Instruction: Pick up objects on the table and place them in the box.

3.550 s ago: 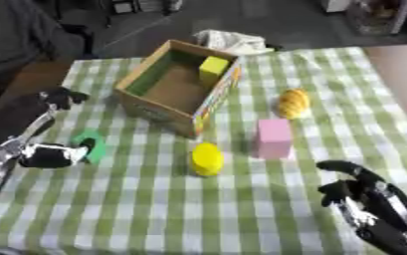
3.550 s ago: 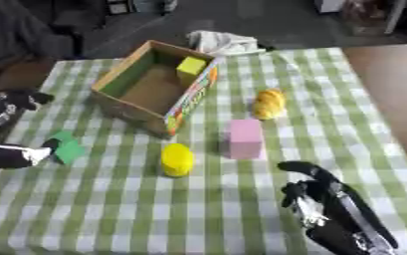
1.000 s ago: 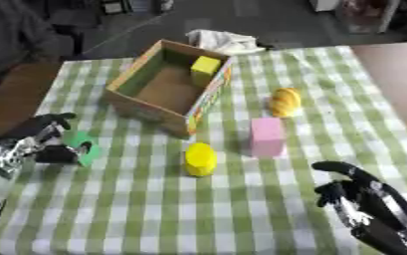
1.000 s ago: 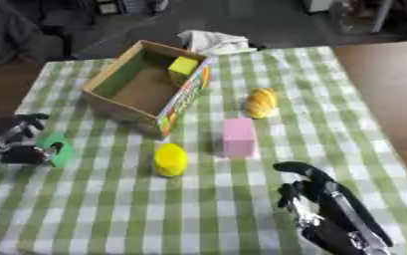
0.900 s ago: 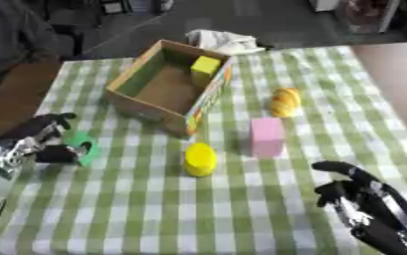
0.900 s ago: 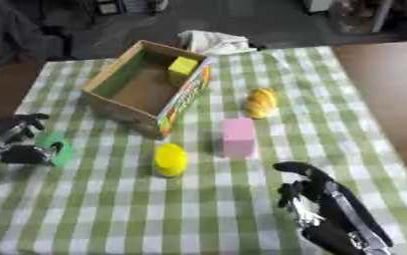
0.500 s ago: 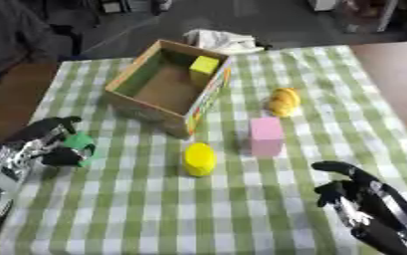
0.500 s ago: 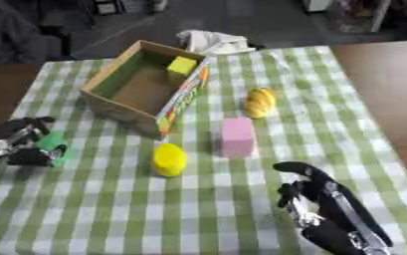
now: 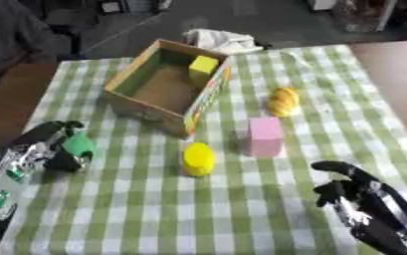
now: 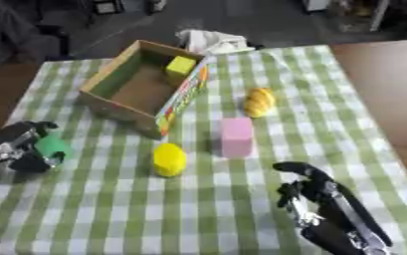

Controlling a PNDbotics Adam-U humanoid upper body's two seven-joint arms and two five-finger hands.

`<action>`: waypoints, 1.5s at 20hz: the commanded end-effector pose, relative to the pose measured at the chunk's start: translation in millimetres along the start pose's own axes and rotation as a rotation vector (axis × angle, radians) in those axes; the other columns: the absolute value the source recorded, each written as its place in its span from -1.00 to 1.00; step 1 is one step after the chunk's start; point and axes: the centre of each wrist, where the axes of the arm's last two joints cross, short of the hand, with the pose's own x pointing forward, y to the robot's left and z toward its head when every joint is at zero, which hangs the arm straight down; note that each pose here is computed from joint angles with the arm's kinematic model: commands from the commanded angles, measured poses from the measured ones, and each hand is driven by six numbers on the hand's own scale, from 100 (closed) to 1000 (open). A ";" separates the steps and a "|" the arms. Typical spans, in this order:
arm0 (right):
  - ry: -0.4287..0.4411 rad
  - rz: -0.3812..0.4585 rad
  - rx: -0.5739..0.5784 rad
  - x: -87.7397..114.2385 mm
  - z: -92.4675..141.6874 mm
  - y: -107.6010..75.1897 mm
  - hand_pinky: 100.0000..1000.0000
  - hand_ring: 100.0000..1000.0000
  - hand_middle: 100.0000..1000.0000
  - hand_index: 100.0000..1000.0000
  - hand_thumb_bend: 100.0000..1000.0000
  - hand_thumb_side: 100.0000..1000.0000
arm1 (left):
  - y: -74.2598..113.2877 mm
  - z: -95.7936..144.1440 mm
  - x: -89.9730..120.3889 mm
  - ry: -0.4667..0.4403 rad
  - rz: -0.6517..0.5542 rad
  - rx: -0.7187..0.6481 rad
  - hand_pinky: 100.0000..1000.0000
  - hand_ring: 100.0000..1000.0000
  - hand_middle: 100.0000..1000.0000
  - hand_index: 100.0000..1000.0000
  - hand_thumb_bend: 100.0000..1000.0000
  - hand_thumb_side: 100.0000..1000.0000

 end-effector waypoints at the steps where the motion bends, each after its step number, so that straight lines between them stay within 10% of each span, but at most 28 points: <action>1: -0.018 0.014 0.004 3.8 -2.7 -2.3 0.36 -0.14 0.55 0.58 -1.00 -0.18 | 22.0 6.7 2.2 -0.023 -0.005 0.101 0.12 0.07 -0.04 0.82 -0.98 -0.69; 9: -0.013 0.015 0.015 3.4 -1.6 -1.7 0.36 -0.14 0.55 0.59 -1.00 -0.19 | 95.4 21.9 32.1 -0.193 -0.004 0.320 0.12 0.05 -0.07 0.80 -1.00 -0.76; 17: -0.021 0.011 0.030 5.1 -3.1 -0.5 0.36 -0.14 0.55 0.59 -1.00 -0.19 | 136.4 -18.7 46.8 -0.222 -0.001 0.239 0.13 0.07 -0.04 0.80 -1.00 -0.73; 30: -0.039 0.003 0.046 7.8 -7.9 1.7 0.36 -0.14 0.55 0.59 -1.00 -0.18 | 129.1 -82.0 51.2 -0.075 0.000 0.223 0.17 0.12 0.04 0.83 -1.00 -0.71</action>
